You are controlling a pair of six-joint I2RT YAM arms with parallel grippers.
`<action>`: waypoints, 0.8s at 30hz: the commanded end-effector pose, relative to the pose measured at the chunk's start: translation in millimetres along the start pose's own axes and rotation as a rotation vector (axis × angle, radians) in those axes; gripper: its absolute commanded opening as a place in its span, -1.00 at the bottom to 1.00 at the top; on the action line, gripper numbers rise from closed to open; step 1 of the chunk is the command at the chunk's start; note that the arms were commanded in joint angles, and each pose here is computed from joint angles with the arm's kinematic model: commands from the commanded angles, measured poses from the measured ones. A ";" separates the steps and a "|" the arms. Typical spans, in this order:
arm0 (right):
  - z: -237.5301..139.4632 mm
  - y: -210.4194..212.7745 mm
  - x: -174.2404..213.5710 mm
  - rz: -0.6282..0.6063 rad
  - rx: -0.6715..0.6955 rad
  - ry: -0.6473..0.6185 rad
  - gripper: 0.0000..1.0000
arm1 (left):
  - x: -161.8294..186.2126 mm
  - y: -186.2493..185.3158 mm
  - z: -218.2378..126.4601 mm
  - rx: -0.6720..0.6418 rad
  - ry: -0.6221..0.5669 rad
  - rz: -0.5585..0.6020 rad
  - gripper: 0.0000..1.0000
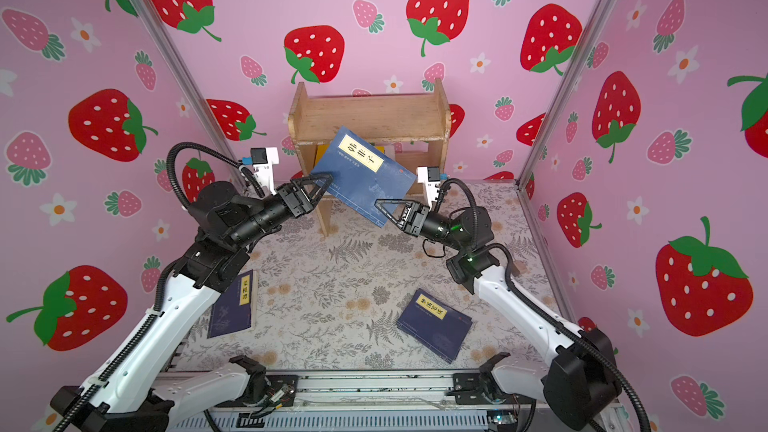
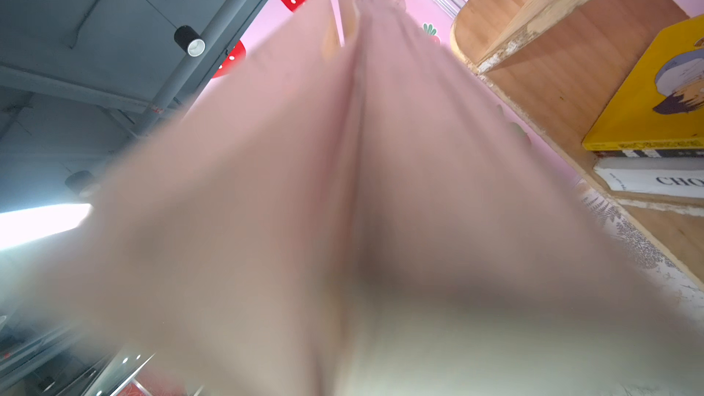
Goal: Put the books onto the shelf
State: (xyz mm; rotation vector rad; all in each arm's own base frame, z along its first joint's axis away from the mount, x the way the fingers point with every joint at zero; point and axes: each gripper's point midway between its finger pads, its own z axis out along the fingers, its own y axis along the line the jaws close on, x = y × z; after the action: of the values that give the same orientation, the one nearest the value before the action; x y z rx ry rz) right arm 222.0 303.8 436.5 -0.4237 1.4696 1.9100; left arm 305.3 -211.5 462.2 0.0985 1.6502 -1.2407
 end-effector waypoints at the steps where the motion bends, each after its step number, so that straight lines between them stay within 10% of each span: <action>1: -8.7 13.6 3.3 -0.043 -0.013 -0.001 -0.80 | 7.7 -7.2 1.0 0.059 0.040 -0.005 0.80; 15: -2.5 -5.0 6.2 -0.015 0.010 0.021 -0.76 | 2.1 -15.8 -3.8 0.102 0.001 0.000 -0.64; 19: 0.2 -24.0 0.9 0.008 0.047 -0.010 -0.30 | -2.6 13.0 -9.6 -0.031 -0.080 -0.050 -1.00; 24: -3.3 -68.0 -5.6 0.055 0.172 -0.071 0.12 | -8.2 75.5 -29.0 -0.264 -0.252 -0.200 -1.00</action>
State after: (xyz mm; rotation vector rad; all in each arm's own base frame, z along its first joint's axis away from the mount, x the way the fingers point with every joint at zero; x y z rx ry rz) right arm 256.8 314.0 387.0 -0.3004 1.6336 1.8520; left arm 312.0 -187.9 427.9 -0.1239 1.6637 -1.2302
